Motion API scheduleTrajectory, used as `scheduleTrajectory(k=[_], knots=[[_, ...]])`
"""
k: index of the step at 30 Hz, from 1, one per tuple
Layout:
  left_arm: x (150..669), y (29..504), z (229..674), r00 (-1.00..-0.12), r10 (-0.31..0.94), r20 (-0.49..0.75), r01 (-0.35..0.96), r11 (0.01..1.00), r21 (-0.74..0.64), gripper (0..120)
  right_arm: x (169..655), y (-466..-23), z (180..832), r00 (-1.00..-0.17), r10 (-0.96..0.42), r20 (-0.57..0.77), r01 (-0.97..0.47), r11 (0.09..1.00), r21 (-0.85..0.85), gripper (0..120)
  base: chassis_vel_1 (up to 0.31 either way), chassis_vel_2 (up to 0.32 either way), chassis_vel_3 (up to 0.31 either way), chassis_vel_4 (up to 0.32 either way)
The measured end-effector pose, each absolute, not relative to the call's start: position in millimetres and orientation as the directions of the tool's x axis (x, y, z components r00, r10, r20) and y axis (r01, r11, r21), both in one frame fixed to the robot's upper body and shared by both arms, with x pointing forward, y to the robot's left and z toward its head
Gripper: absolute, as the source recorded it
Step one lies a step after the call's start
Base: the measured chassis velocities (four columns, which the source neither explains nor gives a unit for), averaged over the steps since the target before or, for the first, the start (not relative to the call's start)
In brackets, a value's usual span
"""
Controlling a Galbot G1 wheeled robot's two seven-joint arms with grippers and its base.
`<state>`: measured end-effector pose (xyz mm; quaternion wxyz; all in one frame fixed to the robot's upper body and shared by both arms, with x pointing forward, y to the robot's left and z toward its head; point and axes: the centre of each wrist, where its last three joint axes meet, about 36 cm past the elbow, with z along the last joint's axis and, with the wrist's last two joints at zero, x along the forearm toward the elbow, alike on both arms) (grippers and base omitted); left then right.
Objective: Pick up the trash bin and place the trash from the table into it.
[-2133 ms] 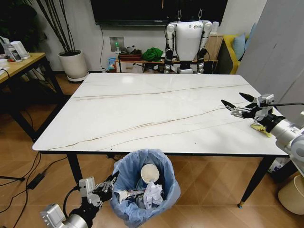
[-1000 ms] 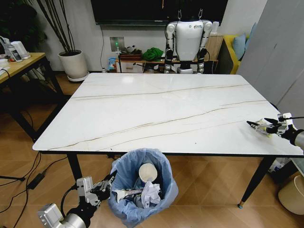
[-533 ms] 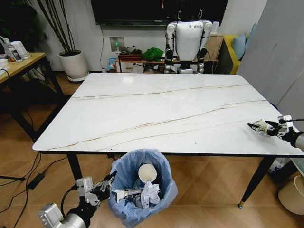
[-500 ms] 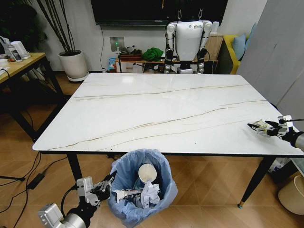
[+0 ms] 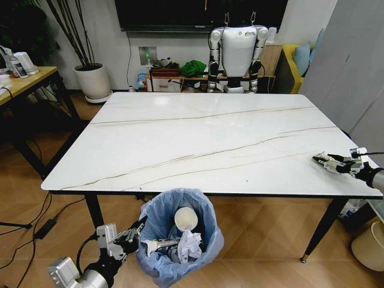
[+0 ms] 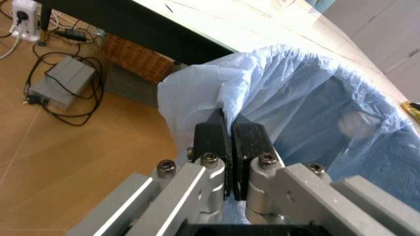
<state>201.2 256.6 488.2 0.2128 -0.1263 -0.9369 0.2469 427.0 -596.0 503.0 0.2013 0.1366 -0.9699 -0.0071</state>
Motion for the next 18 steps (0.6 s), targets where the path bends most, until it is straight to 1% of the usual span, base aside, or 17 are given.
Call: scheduleTrajectory(k=[1, 2, 3, 4, 6, 7, 10, 11, 14, 16, 18], knots=[[201, 257, 488, -0.878, 0.342, 0.336, 0.132, 0.846, -0.517, 0, 427, -596, 503, -0.88, -0.272, 0.39, -0.266, 0.961, 0.071, 47, 0.0, 0.0, 0.0, 0.0], [201, 257, 488, -0.878, 0.342, 0.336, 0.132, 0.846, -0.517, 0, 427, -595, 502, -0.879, -0.274, 0.39, -0.267, 0.961, 0.071, 43, 0.0, 0.0, 0.0, 0.0], [201, 257, 488, -0.878, 0.342, 0.336, 0.132, 0.846, -0.517, 0, 427, -595, 502, -0.879, -0.274, 0.39, -0.267, 0.961, 0.071, 43, 0.0, 0.0, 0.0, 0.0], [202, 257, 488, -0.878, 0.343, 0.335, 0.133, 0.846, -0.517, 0, 427, -595, 502, -0.877, -0.278, 0.392, -0.271, 0.96, 0.073, 38, 0.0, 0.0, 0.0, 0.0], [202, 257, 489, -0.878, 0.343, 0.335, 0.133, 0.846, -0.517, 0, 427, -594, 501, -0.875, -0.282, 0.393, -0.275, 0.959, 0.075, 30, 0.0, 0.0, 0.0, 0.0], [202, 257, 489, -0.878, 0.343, 0.335, 0.133, 0.846, -0.517, 0, 427, -594, 501, -0.875, -0.282, 0.393, -0.275, 0.959, 0.075, 30, 0.0, 0.0, 0.0, 0.0], [202, 257, 489, -0.878, 0.343, 0.334, 0.133, 0.845, -0.518, 0, 426, -594, 501, -0.872, -0.291, 0.395, -0.284, 0.956, 0.078, 12, 0.0, 0.0, 0.0, 0.0], [202, 257, 489, -0.878, 0.343, 0.334, 0.133, 0.845, -0.518, 0, 426, -594, 501, -0.872, -0.291, 0.395, -0.284, 0.956, 0.078, 12, 0.0, 0.0, 0.0, 0.0], [202, 257, 489, -0.877, 0.344, 0.334, 0.133, 0.844, -0.519, 0, 427, -592, 507, -0.871, -0.307, 0.384, -0.302, 0.95, 0.074, 0, 0.0, 0.0, 0.0, 0.0], [202, 257, 489, -0.877, 0.344, 0.334, 0.134, 0.844, -0.519, 0, 427, -589, 512, -0.87, -0.319, 0.375, -0.317, 0.946, 0.07, 0, 0.0, 0.0, 0.0, 0.0], [202, 257, 489, -0.876, 0.347, 0.334, 0.135, 0.843, -0.521, 0, 429, -578, 525, -0.865, -0.359, 0.35, -0.363, 0.93, 0.057, 0, 0.0, 0.0, 0.0, 0.0]])
